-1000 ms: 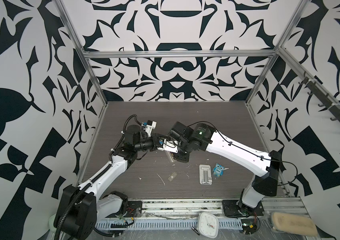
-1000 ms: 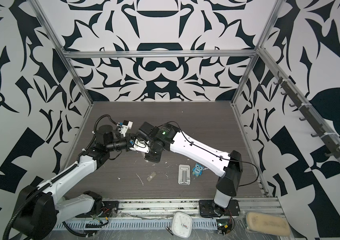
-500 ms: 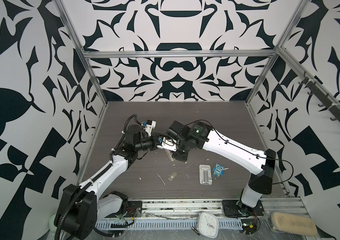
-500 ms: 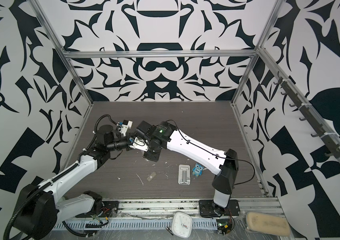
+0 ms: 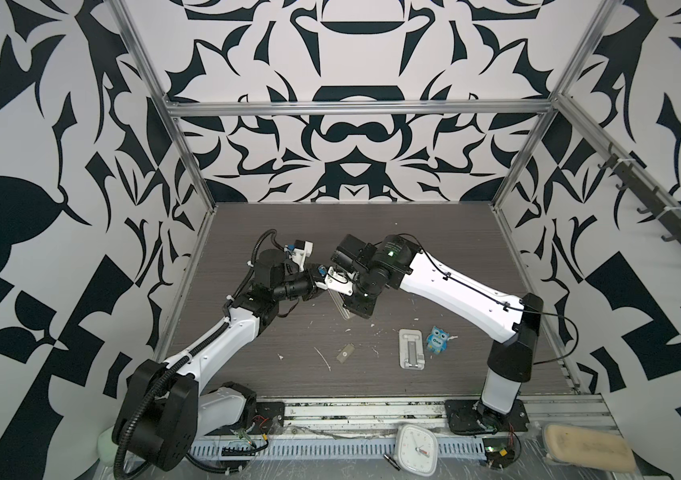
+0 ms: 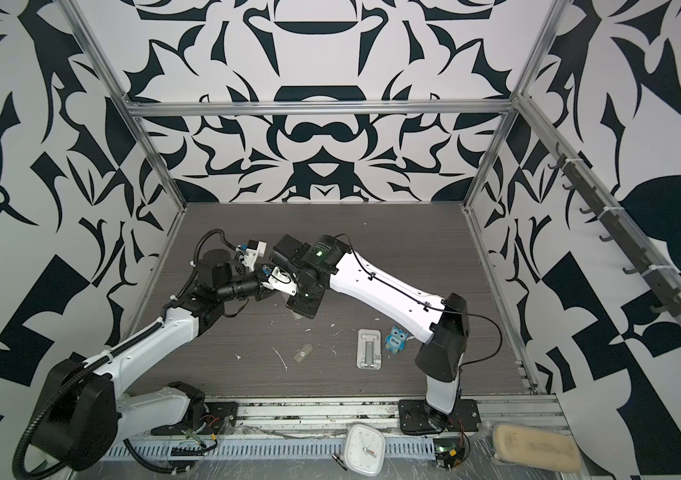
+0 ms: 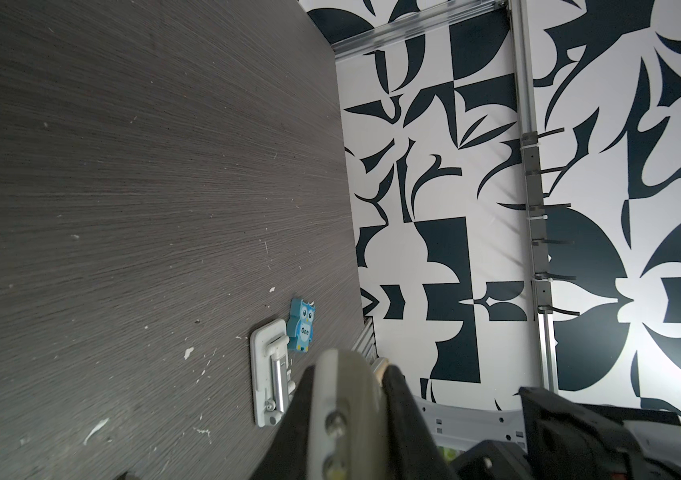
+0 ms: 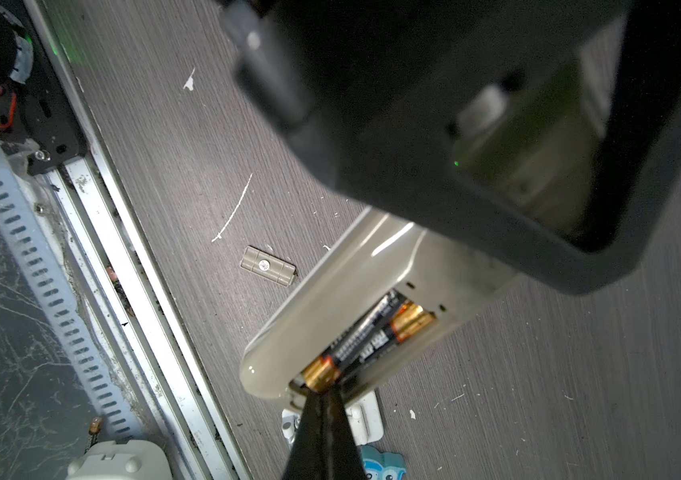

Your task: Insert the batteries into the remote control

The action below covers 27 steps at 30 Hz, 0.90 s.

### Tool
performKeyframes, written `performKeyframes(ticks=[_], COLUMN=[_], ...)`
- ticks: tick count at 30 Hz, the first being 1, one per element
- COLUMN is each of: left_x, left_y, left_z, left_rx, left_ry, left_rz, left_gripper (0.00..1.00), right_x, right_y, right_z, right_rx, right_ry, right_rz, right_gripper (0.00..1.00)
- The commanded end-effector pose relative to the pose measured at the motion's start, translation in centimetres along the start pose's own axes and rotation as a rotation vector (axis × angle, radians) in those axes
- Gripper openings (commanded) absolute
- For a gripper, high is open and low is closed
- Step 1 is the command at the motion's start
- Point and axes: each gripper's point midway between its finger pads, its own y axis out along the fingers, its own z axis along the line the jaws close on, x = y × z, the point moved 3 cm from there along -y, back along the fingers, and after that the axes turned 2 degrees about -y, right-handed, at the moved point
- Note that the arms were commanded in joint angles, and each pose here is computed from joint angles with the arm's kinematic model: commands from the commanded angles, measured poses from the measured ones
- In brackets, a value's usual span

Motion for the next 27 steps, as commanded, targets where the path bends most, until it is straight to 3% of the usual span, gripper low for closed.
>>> performKeyframes(ticks=[1,27], left_x=[-1.6,-1.3], left_y=[0.0,0.2], left_z=[-6.0,-8.1], left_rx=[-0.19,-0.215], left_ry=[0.098,0.145], left_rz=[0.104,0.094], left_gripper=[0.0,0.0], right_x=[2.8,1.4], right_y=[2.1,4.5], right_z=[-1.4,-2.1], right_rx=[-0.033,-0.045], right_ry=[0.05,0.087], right_rz=[-0.071,0.065], right_gripper=[0.0,0.0])
